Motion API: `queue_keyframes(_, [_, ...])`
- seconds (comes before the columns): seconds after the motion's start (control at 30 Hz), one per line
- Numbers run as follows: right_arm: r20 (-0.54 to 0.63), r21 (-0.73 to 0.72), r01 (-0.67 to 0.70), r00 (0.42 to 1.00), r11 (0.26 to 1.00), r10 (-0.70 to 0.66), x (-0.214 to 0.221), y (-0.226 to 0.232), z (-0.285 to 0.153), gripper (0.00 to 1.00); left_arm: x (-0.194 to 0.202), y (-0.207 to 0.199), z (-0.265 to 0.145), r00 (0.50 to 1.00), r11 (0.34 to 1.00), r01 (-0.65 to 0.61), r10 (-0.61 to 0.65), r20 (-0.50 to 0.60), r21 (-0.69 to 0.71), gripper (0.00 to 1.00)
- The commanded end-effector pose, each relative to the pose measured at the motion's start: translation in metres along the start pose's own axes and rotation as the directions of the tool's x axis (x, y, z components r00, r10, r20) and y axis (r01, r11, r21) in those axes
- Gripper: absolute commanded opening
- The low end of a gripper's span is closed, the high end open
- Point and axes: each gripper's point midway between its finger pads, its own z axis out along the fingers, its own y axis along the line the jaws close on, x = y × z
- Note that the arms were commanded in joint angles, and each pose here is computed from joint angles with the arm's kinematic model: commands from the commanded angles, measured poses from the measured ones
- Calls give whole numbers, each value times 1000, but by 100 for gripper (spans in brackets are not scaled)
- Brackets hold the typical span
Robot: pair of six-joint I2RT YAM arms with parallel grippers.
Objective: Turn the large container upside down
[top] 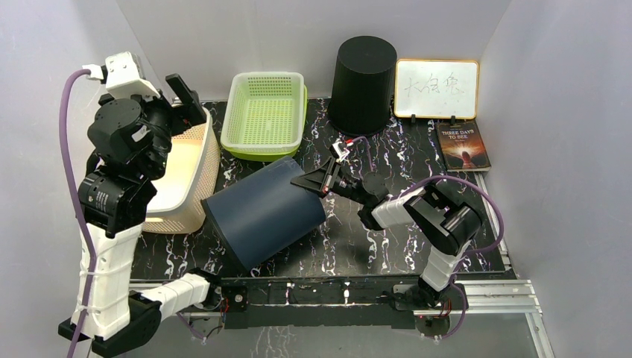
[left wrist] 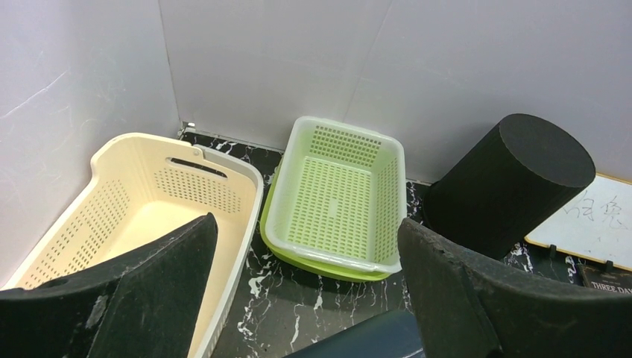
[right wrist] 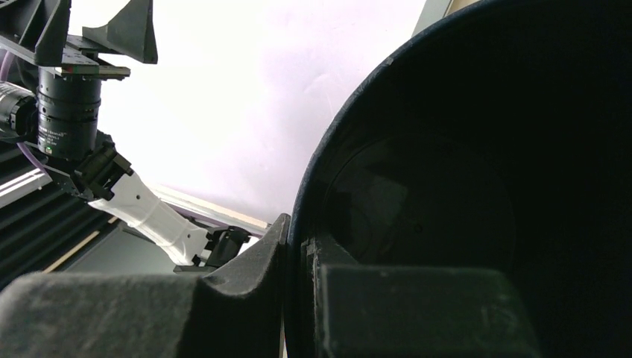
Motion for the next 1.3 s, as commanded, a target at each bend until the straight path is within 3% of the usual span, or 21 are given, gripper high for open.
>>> queue_keyframes(0.0, [128,-415,153,986,897,-109,-17,122,-7,0,-10,-6,0,1000,1000,-9,8,11,26,88])
queue_keyframes(0.2, [113,-428,40,993,903,10,-20,116,6,0,-12,-12,4,1000,999,-16,16,-11,41,88])
queue_keyframes(0.33, [73,-442,25,997,897,8,-10,114,19,0,-14,-12,5,1000,999,-18,18,-7,34,88])
queue_keyframes(0.5, [84,-358,-21,995,933,54,-27,71,18,0,-6,-14,10,999,999,-29,30,-35,30,88])
queue_keyframes(1.03, [221,-35,-97,970,995,103,-112,-27,-92,0,-3,-9,11,998,999,-49,49,-44,9,88])
queue_keyframes(1.27, [165,-138,-53,983,989,76,-107,16,-69,0,-9,-9,7,998,999,-45,45,-37,11,88])
